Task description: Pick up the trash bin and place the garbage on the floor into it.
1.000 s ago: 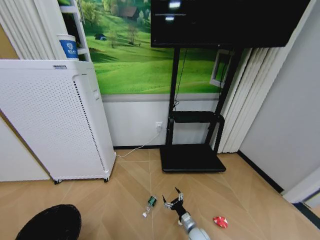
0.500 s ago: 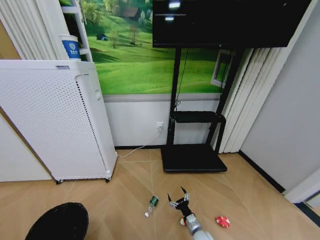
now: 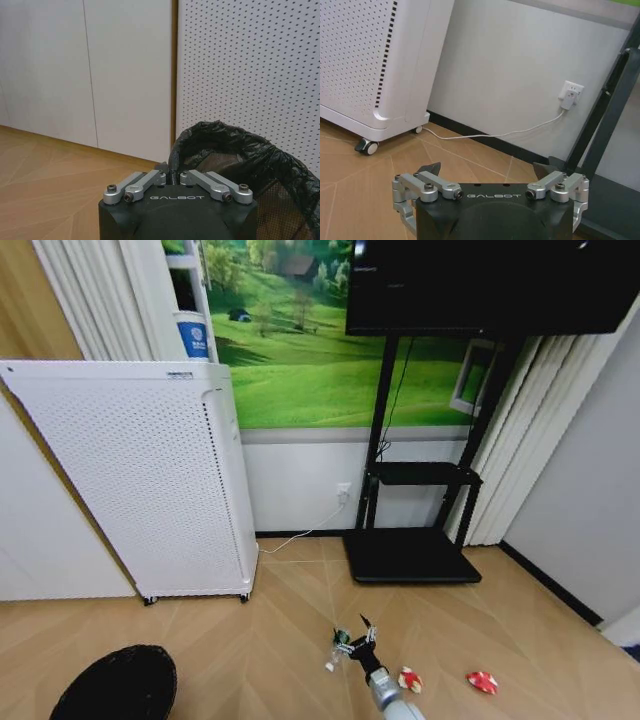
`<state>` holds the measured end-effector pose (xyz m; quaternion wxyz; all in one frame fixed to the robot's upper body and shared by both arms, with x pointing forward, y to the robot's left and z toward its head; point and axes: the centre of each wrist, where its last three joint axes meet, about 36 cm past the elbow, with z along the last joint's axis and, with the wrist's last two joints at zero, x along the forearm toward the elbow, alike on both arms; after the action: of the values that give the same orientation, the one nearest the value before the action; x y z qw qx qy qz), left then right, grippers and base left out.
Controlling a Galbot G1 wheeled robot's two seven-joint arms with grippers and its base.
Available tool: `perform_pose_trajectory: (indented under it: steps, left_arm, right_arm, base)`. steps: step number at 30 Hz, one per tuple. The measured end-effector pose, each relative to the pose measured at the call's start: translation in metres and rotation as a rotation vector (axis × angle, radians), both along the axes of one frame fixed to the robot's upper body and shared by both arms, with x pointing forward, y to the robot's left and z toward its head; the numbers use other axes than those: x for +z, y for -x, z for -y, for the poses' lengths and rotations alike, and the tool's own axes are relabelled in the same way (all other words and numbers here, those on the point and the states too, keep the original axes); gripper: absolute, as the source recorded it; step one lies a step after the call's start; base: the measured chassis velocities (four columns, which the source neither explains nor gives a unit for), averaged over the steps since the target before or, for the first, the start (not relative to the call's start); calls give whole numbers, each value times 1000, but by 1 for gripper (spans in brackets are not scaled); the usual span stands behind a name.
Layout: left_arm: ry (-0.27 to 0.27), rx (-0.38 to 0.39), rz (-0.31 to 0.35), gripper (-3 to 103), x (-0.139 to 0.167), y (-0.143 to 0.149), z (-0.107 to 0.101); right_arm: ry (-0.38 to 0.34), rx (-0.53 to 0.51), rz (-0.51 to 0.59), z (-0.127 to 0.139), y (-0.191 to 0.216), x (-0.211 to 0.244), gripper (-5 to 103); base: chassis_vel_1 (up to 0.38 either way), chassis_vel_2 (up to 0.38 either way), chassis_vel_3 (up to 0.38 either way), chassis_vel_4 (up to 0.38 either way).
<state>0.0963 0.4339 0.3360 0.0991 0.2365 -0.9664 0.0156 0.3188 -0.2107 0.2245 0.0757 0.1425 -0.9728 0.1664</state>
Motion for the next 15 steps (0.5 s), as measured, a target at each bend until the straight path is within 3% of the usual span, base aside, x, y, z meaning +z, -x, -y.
perform_pose_trajectory:
  steps: [15]
  left_arm:
    - [3, -8, 3, 7, -2, -1, 2]
  right_arm:
    - [-6, -51, -47, -7, 0, -8, 100]
  base:
    - [-23, -20, 27, 10]
